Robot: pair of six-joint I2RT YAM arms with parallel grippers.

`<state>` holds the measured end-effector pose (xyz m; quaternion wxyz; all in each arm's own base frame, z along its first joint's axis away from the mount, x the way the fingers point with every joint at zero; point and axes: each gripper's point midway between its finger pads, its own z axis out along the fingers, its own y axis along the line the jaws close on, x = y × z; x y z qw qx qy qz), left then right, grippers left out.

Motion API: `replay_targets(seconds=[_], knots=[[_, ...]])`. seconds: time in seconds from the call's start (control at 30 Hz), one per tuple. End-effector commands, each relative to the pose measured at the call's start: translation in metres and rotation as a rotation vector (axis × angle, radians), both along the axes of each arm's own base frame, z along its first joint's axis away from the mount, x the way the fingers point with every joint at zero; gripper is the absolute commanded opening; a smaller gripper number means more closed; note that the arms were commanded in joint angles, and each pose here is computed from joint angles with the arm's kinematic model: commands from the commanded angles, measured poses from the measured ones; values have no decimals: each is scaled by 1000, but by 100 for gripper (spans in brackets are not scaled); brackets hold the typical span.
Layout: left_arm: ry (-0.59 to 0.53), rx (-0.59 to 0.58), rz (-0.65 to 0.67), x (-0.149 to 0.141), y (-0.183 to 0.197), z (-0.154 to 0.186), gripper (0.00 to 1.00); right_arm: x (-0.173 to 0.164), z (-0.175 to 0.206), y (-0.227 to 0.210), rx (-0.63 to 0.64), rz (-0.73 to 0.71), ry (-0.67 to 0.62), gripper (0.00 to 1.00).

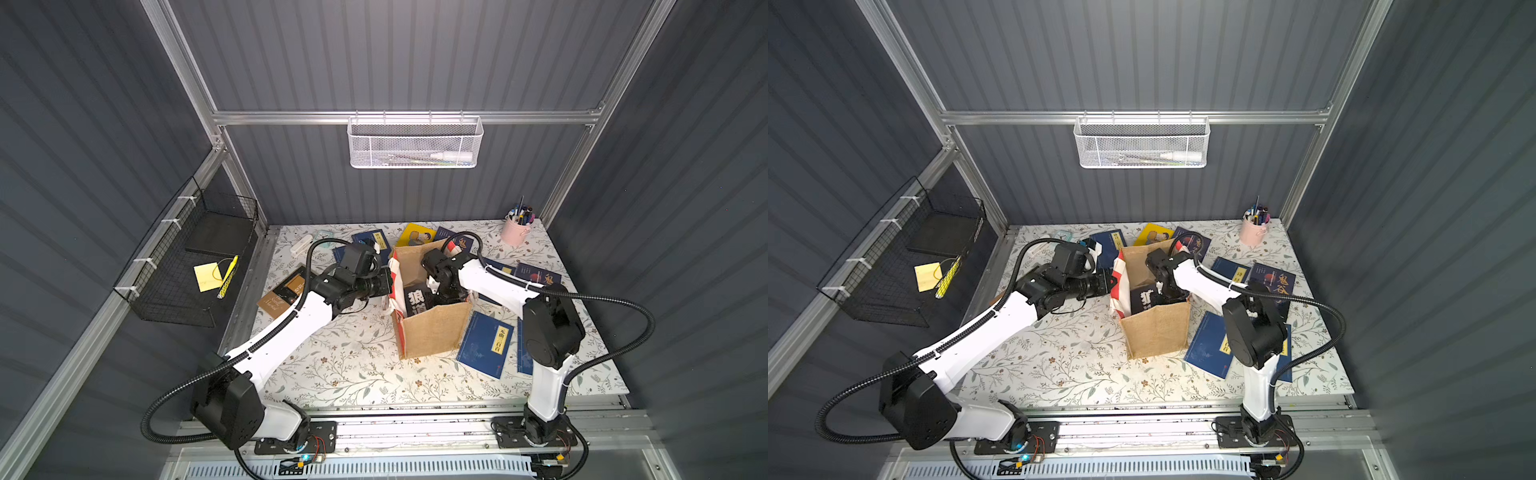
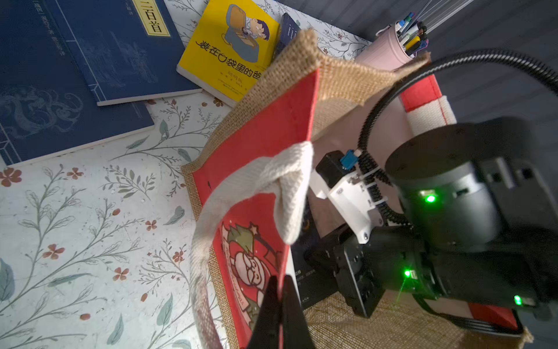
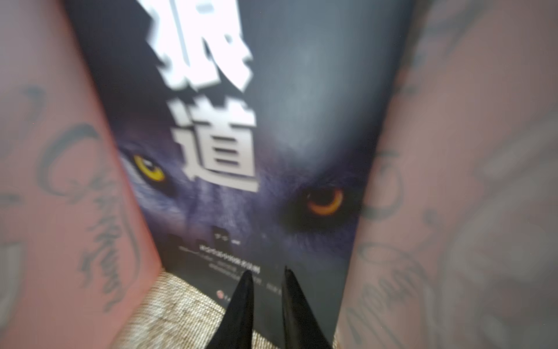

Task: Put the books into the canvas bag
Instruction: Place the book in the canvas bag.

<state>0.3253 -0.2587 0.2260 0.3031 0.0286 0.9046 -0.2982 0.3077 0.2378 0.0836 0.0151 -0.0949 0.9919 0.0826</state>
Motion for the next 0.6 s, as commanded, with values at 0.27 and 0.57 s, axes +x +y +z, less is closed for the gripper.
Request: replay_targets(seconds=[0.27,0.57], knots=[[-159,157,-34,16,15,57,52,13,130,1,83,19,-279,23],[-230,279,91,49,86,97,72,-10,212,45,151,51,-539,29]])
